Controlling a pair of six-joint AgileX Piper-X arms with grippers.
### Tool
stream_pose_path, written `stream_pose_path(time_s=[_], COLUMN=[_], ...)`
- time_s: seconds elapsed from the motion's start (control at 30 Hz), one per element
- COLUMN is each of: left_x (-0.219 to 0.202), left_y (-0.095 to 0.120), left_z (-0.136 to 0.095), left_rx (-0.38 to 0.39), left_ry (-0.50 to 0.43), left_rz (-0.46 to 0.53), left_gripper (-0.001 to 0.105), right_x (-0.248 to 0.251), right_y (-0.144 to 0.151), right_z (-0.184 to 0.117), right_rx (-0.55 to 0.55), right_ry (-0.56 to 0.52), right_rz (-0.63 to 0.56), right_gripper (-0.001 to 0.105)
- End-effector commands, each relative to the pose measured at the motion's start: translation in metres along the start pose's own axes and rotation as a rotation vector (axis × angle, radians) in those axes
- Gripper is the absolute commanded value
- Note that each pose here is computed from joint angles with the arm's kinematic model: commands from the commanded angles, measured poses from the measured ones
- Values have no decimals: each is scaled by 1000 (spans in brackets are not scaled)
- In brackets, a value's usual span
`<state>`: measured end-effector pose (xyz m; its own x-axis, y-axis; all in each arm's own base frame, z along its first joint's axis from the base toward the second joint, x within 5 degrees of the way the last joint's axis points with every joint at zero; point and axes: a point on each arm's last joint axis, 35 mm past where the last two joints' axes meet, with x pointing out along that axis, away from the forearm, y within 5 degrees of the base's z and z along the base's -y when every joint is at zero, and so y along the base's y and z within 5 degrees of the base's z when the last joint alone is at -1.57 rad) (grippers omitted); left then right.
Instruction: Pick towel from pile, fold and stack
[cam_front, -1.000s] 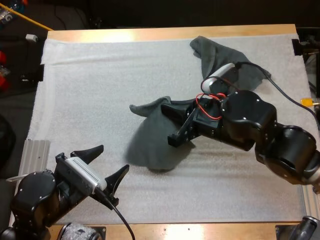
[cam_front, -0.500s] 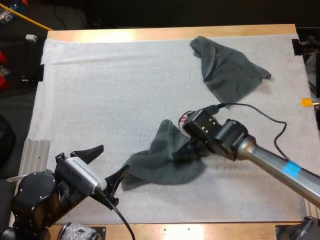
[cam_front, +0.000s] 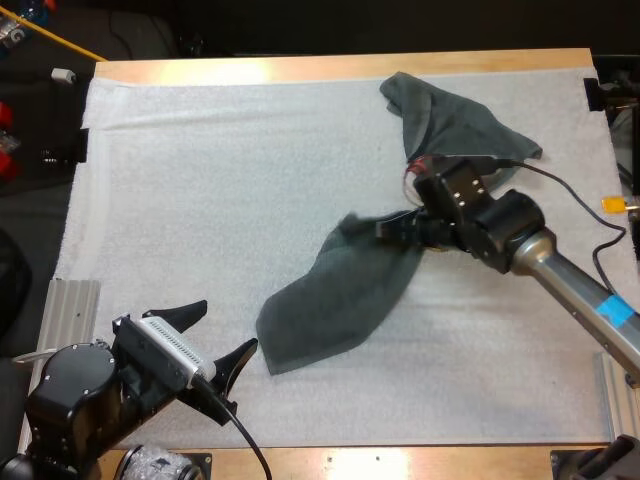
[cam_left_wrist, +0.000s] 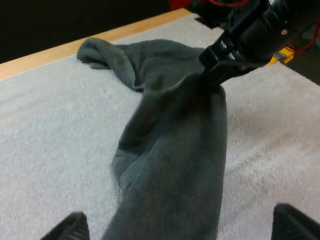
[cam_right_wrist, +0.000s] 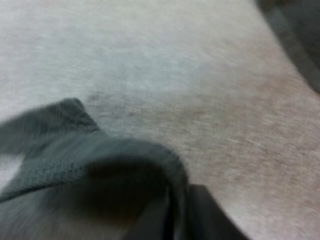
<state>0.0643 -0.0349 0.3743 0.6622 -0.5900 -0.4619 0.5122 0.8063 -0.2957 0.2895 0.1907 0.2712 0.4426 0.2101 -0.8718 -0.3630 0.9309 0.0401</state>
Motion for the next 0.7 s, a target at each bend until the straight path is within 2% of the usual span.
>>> stream_pose_path(time_s=[0.0,0.03,0.07,0.1,0.17,0.23,0.47,0.67], left_x=[-2,-2,-2,-2,-2,-2,-2,6], left_y=[-2,-2,-2,-2,-2,-2,-2,2], left_z=[1,1,1,1,1,1,1,-6], left_rx=[-4,-4,-4,-4,-4,-4,-4,-16], left_ry=[-5,-5,-5,-5,-5,-5,-5,27], left_rz=[-12,-12,-12,-12,-12,-12,-12,-10], left_gripper=[71,71,71,71,71,71,71,71], right_x=[-7,-7,-6,-6,-8,-12,-42,-85], right_y=[-5,-7,-10,-11,-11,-11,-16,-21], right_z=[1,0,0,0,-2,-5,-21,-33], right_rx=[16,20,22,12,-18,-33,-78,-101], right_ry=[0,7,14,20,33,47,129,102], right_rz=[-7,-11,-16,-18,-22,-23,-32,-27], right_gripper=[35,45,64,78,90,90,69,68])
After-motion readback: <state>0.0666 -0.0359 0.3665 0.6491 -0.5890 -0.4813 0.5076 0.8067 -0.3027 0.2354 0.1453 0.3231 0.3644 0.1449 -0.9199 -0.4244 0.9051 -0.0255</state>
